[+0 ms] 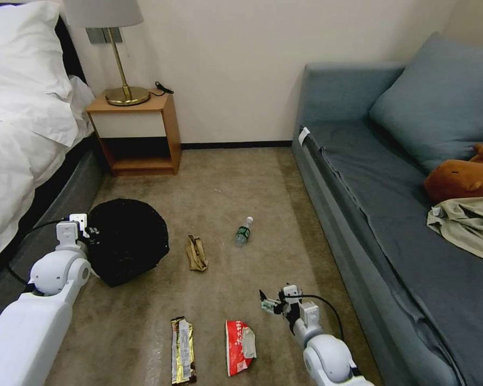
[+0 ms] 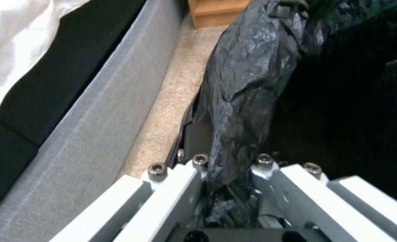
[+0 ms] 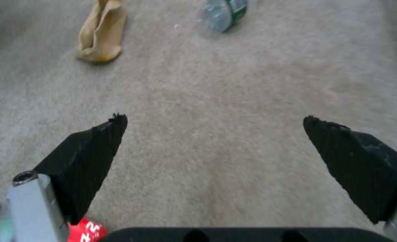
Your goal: Pick up the trash bin, then pick up the garbage on the floor and place it into the trash bin.
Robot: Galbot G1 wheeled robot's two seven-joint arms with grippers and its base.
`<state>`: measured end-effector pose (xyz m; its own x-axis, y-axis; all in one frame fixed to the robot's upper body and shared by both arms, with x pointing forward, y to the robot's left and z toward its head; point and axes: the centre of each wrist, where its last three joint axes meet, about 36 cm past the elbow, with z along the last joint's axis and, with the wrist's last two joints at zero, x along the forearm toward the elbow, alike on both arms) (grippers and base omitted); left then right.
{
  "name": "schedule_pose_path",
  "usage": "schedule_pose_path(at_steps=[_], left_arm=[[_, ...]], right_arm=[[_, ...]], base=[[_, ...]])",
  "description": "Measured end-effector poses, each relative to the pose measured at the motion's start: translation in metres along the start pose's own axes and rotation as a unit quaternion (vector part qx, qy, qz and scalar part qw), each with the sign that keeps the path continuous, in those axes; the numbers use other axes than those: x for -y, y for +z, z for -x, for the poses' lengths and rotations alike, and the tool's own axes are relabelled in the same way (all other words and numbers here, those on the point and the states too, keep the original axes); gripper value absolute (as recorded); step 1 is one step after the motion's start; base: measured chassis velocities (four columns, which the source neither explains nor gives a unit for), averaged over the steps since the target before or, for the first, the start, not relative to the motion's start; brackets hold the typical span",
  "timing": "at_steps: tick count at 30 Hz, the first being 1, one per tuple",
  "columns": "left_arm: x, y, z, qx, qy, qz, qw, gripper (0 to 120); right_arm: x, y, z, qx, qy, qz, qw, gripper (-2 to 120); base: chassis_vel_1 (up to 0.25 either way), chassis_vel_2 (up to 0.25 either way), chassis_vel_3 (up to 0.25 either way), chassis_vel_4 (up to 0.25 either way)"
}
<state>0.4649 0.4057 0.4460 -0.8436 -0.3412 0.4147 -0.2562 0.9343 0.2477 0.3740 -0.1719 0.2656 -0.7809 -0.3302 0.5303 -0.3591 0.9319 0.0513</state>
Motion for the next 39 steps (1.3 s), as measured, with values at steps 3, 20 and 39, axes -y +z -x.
schedule_pose_path(at_steps=[3, 20, 39], left_arm=[[0.0, -0.002, -0.004, 0.004, 0.0, 0.003, 1.0, 2], [0.016, -0.004, -0.027, 0.025, 0.027, 0.032, 0.9988, 2], [0.015, -0.002, -0.022, 0.031, 0.041, 0.044, 0.9977, 2]], right_arm=[[0.004, -0.011, 0.016, -0.007, -0.016, -0.008, 1.0, 100], [0.06, -0.038, 0.025, -0.139, -0.135, -0.107, 0.975, 100], [0.034, -0.028, 0.044, -0.188, -0.206, -0.159, 0.947, 100]], base=[[0.0, 0.0, 0.0, 0.0], [0.0, 0.0, 0.0, 0.0], [0.0, 0.0, 0.0, 0.0]])
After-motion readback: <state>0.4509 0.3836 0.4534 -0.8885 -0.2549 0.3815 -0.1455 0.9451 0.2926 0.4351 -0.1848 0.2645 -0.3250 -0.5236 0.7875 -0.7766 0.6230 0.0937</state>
